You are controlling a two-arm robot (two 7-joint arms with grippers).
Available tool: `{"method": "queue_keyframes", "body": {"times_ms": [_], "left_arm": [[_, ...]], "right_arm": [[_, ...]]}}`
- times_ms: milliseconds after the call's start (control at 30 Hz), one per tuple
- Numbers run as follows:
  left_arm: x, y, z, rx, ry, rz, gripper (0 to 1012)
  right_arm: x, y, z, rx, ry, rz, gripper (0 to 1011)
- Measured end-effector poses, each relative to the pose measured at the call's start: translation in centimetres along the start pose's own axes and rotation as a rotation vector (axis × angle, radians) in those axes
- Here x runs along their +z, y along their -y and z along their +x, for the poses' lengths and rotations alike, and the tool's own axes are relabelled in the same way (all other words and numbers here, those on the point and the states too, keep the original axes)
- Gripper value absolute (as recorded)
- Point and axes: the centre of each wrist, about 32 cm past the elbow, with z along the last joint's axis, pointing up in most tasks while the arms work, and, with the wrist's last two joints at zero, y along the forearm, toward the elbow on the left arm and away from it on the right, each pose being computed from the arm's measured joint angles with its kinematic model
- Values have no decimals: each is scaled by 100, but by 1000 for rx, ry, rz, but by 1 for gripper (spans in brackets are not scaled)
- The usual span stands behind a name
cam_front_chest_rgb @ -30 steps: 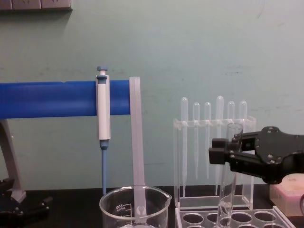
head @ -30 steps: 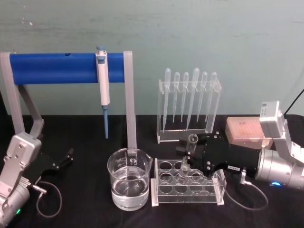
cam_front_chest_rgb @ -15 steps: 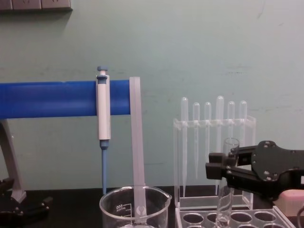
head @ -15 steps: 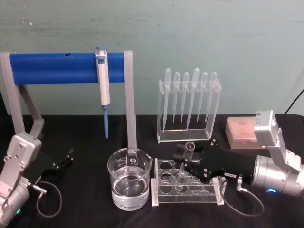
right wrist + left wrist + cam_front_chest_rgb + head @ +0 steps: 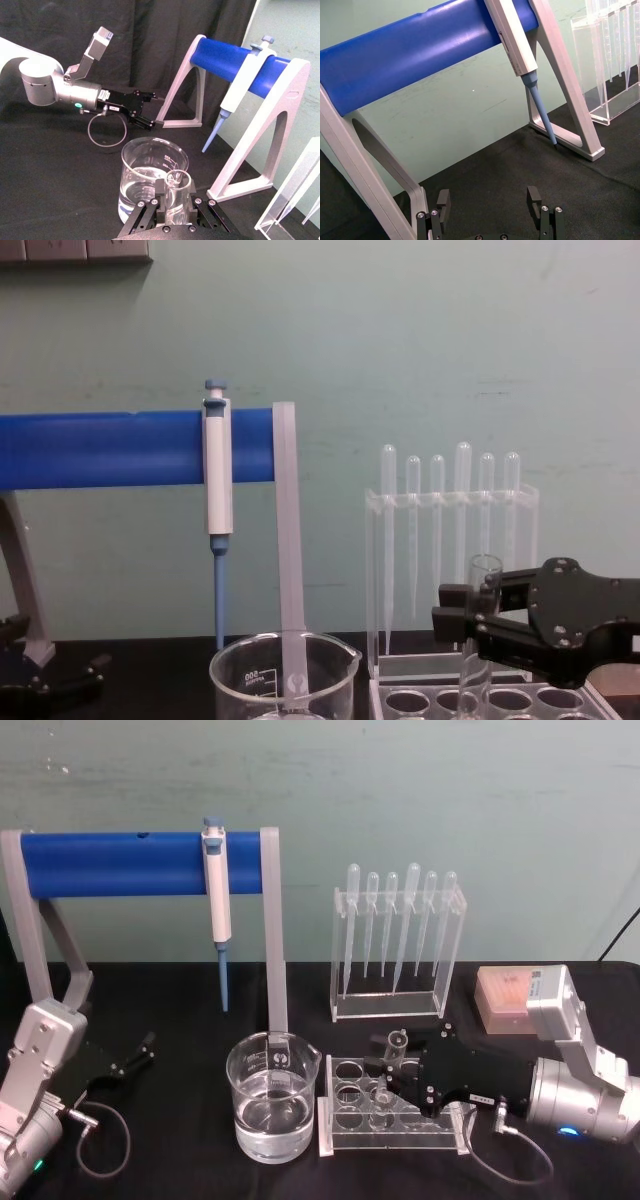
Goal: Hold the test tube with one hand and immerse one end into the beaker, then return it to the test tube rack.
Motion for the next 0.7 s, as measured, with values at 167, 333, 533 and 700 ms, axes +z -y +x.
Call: {"method": "queue_keyframes", "body": {"times_ms": [167, 333, 533, 700], "left_arm": [[0, 0, 0, 0, 0, 0, 1000], [0, 0, 0, 0, 0, 0, 1000], [0, 0, 0, 0, 0, 0, 1000], [0, 0, 0, 0, 0, 0, 1000]], "right_arm": [[-8, -3, -5, 1, 1, -3, 227], [-7, -3, -5, 1, 1, -3, 227], [-4, -2, -4, 0, 0, -2, 343], [-1, -2, -2, 0, 0, -1, 483]]}}
